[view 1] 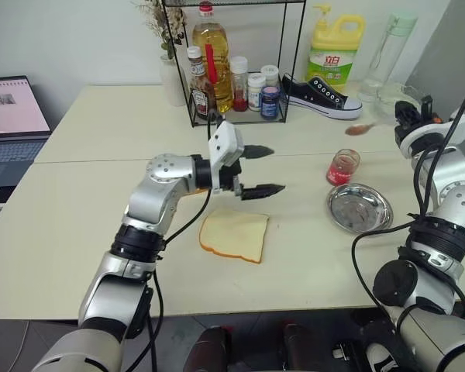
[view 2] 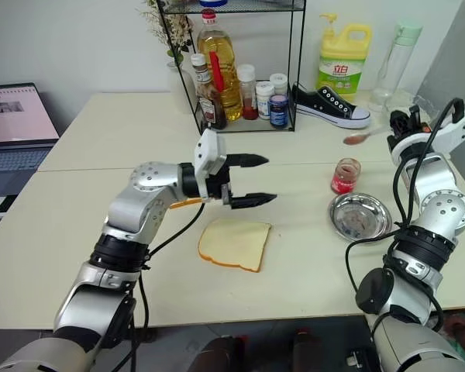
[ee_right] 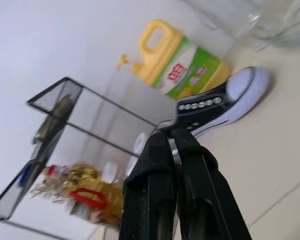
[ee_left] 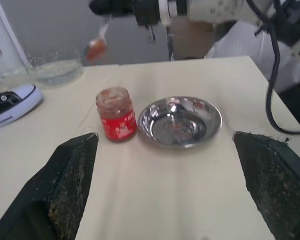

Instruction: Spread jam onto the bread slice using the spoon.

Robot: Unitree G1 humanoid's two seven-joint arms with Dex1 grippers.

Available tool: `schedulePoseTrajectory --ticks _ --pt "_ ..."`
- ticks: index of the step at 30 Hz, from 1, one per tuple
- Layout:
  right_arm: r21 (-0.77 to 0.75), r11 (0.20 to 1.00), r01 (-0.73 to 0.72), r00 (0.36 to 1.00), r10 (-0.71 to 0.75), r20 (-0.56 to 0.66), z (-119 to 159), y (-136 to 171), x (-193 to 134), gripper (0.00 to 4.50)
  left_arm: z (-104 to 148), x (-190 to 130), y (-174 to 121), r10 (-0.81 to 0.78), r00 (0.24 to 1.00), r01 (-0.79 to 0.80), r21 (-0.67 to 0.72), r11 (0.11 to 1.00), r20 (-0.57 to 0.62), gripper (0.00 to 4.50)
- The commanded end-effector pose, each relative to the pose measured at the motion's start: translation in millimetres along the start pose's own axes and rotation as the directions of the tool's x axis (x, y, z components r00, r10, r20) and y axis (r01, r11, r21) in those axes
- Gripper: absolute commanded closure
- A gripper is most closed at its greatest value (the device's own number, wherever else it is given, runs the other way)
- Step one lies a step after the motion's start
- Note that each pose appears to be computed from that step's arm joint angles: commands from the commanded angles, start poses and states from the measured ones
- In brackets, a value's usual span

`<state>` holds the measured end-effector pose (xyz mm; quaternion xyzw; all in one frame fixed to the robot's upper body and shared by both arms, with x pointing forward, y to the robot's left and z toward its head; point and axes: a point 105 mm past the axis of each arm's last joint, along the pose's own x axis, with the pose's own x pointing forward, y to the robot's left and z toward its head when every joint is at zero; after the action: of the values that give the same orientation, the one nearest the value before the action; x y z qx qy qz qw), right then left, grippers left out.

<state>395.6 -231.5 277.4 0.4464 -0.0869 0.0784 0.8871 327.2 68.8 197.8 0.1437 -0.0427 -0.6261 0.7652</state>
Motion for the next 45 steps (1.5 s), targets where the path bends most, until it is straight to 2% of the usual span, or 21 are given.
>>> schedulePoseTrajectory --ticks 1,5,7,10,15,19,24,32,36,45 --pt "-0.072 0.987 -0.144 0.985 0.136 -0.106 -29.3 44.0 -12.4 4.48 5.0 -28.5 -18.6 -0.021 1.0 0.021 -0.002 1.0 -0.019 0.0" --pt "-0.119 0.965 -0.232 0.954 0.202 -0.223 -66.1 65.5 -24.1 4.48 -7.3 -55.7 -31.6 0.029 0.996 -0.033 -0.042 0.999 -0.088 0.0" --pt "-0.161 0.929 -0.332 0.907 0.268 -0.326 -100.1 84.9 -34.1 4.48 -17.6 -76.6 -43.5 0.093 0.987 -0.104 -0.08 0.991 -0.131 0.0" --pt "-0.217 0.879 -0.425 0.853 0.309 -0.42 -129.5 94.7 -45.2 4.48 -24.3 -89.3 -57.6 0.149 0.975 -0.168 -0.109 0.98 -0.167 0.0" --pt "-0.314 0.72 -0.62 0.715 0.353 -0.603 -200.5 100.9 -65.3 4.48 -38.4 -112.0 -82.9 0.27 0.935 -0.309 -0.15 0.939 -0.232 0.0" --pt "-0.342 0.621 -0.705 0.652 0.378 -0.657 -232.5 98.6 -69.3 4.48 -46.2 -121.1 -96.0 0.304 0.914 -0.353 -0.159 0.922 -0.268 0.0" --pt "-0.354 0.522 -0.776 0.598 0.431 -0.676 -252.1 107.0 -72.4 4.48 -55.5 -137.5 -110.6 0.34 0.884 -0.409 -0.177 0.895 -0.321 0.0" --pt "-0.374 0.401 -0.836 0.539 0.472 -0.697 -261.5 111.7 -81.0 4.48 -60.6 -145.2 -118.3 0.367 0.867 -0.443 -0.183 0.878 -0.338 0.0" --pt "-0.411 0.258 -0.874 0.485 0.49 -0.724 -265.7 115.0 -89.9 4.48 -58.3 -143.1 -116.5 0.377 0.867 -0.447 -0.175 0.877 -0.325 0.0" --pt "-0.432 0.142 -0.891 0.44 0.509 -0.74 -264.2 121.2 -97.9 4.48 -56.6 -140.4 -109.9 0.383 0.868 -0.448 -0.166 0.878 -0.316 0.0"
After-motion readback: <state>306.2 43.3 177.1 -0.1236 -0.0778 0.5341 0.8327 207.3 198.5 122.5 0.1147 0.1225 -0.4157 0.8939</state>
